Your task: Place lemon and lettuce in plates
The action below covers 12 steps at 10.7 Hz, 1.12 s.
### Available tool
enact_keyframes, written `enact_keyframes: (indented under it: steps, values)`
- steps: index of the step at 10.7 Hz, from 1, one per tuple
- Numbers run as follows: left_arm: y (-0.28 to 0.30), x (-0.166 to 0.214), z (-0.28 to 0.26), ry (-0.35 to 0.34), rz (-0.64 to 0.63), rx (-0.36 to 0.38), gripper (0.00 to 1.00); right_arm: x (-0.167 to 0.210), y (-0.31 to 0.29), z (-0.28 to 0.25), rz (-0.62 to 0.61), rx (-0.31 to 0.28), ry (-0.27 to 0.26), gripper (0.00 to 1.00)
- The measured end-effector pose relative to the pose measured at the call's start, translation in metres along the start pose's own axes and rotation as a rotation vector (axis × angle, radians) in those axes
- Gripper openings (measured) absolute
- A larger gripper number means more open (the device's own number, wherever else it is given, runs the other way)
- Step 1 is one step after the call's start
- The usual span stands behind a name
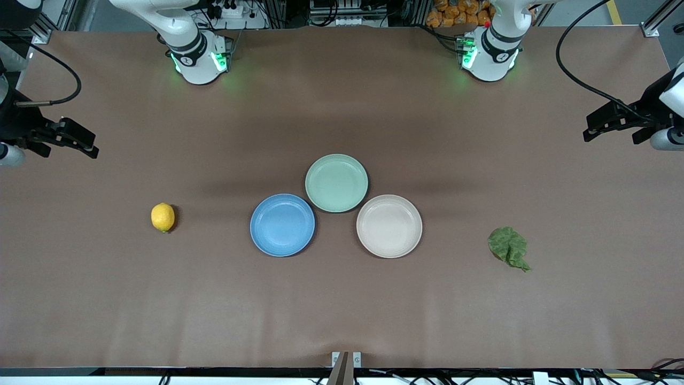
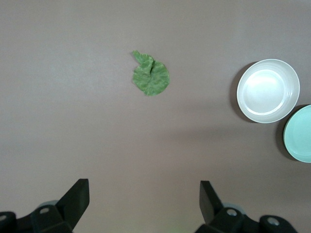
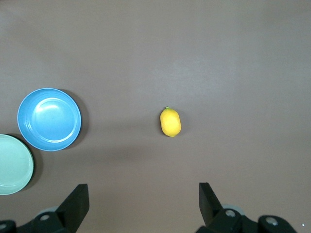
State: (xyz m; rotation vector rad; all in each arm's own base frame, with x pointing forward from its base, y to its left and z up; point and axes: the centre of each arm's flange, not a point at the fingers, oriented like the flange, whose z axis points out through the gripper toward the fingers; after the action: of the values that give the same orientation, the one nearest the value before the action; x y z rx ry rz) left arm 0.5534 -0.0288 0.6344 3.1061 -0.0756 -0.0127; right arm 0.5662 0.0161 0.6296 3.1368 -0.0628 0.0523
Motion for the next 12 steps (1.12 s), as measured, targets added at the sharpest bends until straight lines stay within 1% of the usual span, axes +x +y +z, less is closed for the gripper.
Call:
enact_keyframes:
  steps: [6,8,10,12]
  values:
    - [0.000,0.002,0.004,-0.007,0.000,-0.001,1.00,0.000,0.000,0.000,0.000,0.000,0.000,1.00]
    - [-0.002,0.012,0.023,-0.042,-0.003,-0.004,1.00,0.000,0.000,0.000,0.000,0.000,0.001,1.00]
    - [-0.008,0.028,0.053,-0.081,-0.010,-0.010,1.00,0.000,0.000,0.000,0.000,0.000,0.001,1.00]
    - [-0.013,0.045,0.078,-0.087,-0.016,-0.014,1.00,0.000,0.001,0.000,0.001,0.000,0.001,1.00]
